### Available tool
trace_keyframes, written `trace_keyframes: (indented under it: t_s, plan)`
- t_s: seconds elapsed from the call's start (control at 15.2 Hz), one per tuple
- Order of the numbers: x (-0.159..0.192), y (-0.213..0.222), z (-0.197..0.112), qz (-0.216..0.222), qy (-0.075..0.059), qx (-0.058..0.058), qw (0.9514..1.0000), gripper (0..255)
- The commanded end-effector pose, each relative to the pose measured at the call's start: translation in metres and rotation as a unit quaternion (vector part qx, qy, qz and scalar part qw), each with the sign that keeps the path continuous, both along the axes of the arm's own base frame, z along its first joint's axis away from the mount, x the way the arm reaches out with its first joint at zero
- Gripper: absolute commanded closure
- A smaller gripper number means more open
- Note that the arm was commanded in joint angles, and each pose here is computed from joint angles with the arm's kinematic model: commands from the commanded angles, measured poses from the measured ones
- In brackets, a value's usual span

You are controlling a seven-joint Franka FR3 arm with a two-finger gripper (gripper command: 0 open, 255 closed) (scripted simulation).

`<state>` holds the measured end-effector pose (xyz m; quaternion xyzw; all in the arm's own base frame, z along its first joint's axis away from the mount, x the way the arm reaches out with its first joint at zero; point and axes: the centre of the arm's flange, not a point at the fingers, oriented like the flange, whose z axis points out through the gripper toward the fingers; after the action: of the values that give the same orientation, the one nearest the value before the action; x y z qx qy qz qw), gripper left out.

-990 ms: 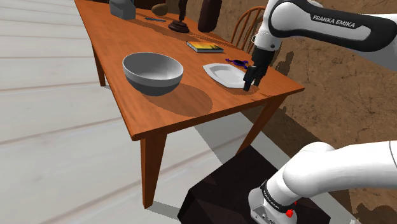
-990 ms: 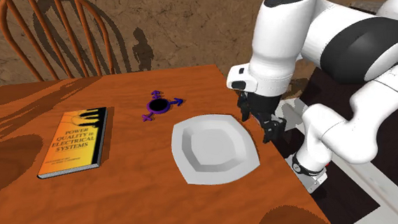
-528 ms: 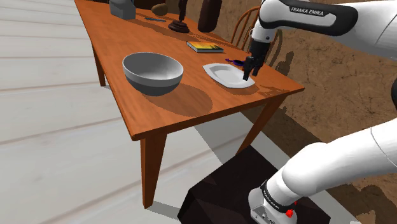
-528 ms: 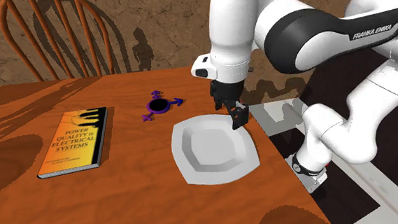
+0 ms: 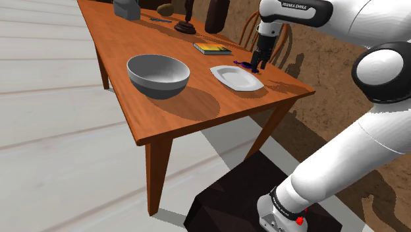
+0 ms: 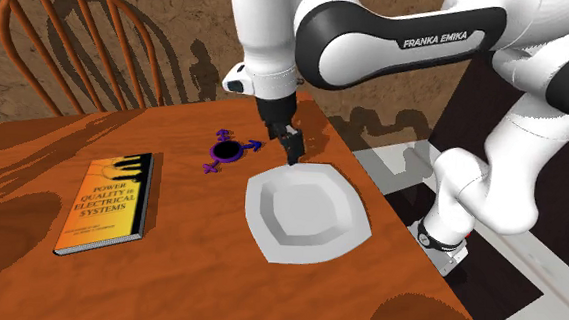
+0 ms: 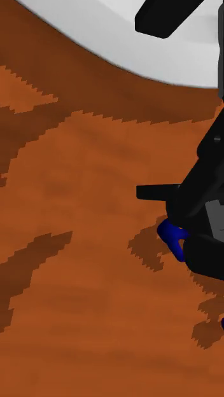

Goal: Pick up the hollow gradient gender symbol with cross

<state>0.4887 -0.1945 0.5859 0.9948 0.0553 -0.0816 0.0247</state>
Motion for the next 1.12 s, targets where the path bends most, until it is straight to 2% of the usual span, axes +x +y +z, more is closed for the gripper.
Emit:
trace_keyframes:
  t_s: [0.0, 0.33, 0.86, 0.99, 1.06]
  plan:
    - [0.02, -0.023, 0.002, 0.001, 0.002, -0.004, 1.0, 0]
    - [0.064, -0.071, 0.006, 0.004, 0.008, -0.012, 0.9999, 0]
    - [0.065, -0.071, -0.034, 0.004, 0.008, -0.012, 0.9999, 0]
    - [0.065, -0.071, -0.034, 0.004, 0.008, -0.012, 0.9999, 0]
    - [0.065, -0.071, -0.034, 0.004, 0.008, -0.012, 0.9999, 255]
